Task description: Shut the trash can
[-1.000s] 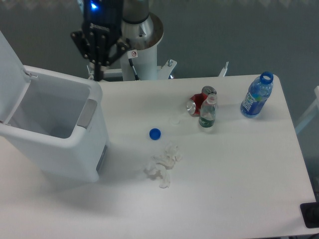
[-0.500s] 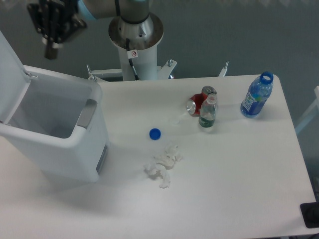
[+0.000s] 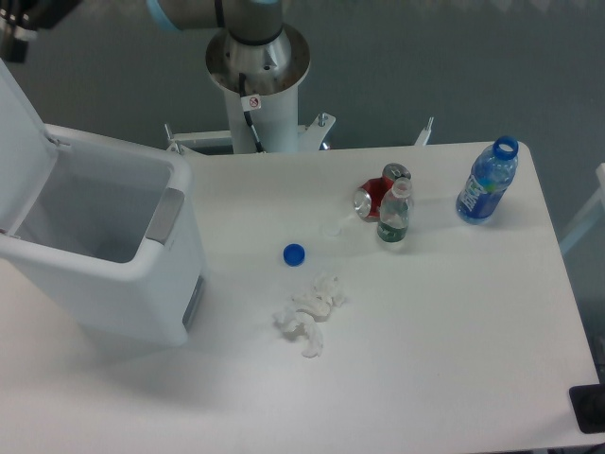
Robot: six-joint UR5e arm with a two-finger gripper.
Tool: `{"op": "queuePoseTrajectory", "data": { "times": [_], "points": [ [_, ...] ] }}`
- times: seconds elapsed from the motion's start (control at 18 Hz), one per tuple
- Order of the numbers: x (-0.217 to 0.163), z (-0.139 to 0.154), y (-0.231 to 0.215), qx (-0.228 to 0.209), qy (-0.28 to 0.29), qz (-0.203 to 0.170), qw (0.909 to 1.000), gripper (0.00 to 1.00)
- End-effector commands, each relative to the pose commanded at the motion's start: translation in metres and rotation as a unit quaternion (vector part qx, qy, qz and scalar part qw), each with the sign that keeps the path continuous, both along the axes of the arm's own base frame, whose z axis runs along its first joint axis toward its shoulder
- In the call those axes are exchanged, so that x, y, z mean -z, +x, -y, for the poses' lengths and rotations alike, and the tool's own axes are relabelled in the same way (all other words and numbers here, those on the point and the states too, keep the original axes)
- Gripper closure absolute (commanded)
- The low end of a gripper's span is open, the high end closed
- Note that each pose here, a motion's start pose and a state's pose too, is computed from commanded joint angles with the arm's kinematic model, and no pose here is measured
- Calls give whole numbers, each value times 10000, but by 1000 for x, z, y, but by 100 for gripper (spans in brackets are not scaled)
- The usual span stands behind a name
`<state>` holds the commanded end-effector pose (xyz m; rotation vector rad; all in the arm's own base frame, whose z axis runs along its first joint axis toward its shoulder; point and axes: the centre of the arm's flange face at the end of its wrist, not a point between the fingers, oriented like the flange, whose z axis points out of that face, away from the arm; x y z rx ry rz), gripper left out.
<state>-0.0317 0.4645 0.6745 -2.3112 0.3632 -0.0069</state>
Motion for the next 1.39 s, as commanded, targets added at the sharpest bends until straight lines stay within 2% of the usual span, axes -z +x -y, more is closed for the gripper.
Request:
{"op": "queuePoseTrajectory", "data": {
  "times": [0.28,0.44,0.61,0.89,1.39],
  "points": [
    [4,-21,24,322,-113,-59,9994,100],
    [19,-33,45,422,-397,-411,9975,100],
    [30,-40,59,384,-736,-752,9937,100],
    [39,-41,66,338,-1065,-931,9894,100],
    [23,-34,66,90,-1073,-1235,9865,100]
  ]
}}
